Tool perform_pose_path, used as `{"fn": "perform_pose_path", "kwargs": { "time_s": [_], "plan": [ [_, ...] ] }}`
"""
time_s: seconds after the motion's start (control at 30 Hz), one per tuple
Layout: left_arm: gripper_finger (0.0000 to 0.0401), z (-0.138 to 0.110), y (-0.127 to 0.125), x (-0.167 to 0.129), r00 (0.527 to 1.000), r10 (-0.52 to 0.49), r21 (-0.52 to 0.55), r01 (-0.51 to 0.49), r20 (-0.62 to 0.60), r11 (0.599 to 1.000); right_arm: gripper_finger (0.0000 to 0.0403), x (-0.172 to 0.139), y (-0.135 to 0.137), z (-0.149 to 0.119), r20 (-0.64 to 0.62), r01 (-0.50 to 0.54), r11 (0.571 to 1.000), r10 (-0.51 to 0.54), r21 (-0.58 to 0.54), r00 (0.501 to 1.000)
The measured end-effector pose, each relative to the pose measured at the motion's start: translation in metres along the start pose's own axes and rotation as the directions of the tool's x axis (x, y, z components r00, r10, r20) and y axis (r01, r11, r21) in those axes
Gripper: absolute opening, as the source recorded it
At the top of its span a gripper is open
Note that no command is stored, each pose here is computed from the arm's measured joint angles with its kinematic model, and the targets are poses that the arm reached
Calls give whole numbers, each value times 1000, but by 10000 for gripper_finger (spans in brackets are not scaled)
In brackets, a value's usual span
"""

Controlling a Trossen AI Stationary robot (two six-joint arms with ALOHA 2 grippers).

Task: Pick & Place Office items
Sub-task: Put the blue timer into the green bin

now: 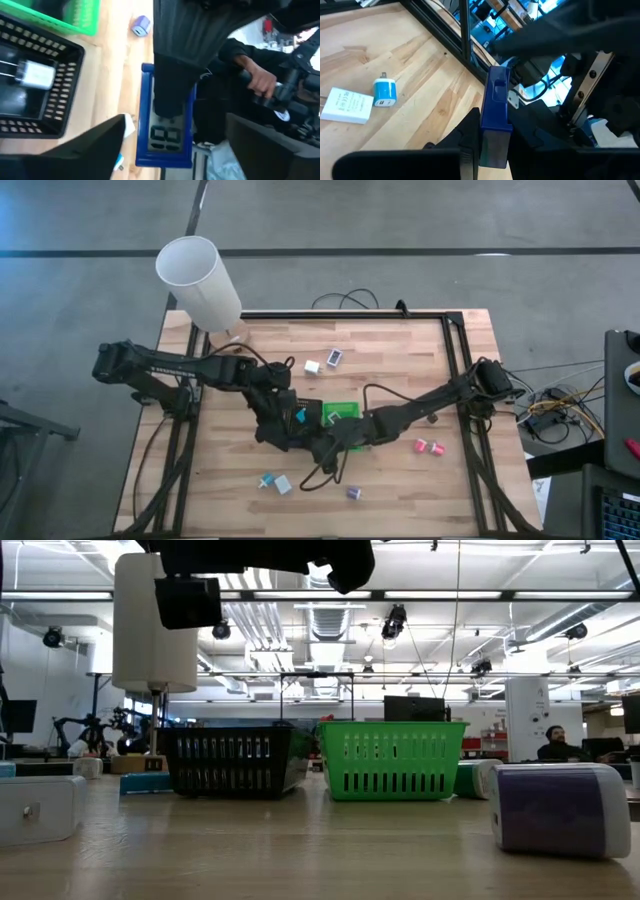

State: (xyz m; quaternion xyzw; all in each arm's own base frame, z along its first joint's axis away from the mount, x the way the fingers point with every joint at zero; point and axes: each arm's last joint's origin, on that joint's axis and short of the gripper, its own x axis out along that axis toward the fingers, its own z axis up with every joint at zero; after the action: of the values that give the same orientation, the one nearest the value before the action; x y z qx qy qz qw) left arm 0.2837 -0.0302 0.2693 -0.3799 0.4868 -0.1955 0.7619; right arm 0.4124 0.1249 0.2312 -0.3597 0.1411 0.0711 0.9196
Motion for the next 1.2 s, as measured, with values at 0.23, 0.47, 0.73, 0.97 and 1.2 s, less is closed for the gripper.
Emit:
{"fn": "perform_pose_path", "kwargs": {
  "time_s": [0.23,0.47,0.73,0.97,1.2],
  "plan": [
    [388,0,0,-2,1000,-19,21,19,-8,1000,53,0,0,0,0,-1,1000,1,-1,1000],
    [388,-20,1,-24,992,-45,67,53,-121,996,53,0,2,-4,-56,-5,1000,4,-12,998],
    [389,-55,-22,-76,928,311,201,-351,203,915,53,-4,5,-17,-262,57,998,-64,-36,963],
    [390,-81,-41,-96,535,436,87,-697,724,711,53,-17,1,-23,-425,155,988,-135,13,895],
    [390,-92,-37,-70,322,355,103,-850,877,517,53,-47,-10,-26,-577,273,956,-164,106,800]
  ]
}}
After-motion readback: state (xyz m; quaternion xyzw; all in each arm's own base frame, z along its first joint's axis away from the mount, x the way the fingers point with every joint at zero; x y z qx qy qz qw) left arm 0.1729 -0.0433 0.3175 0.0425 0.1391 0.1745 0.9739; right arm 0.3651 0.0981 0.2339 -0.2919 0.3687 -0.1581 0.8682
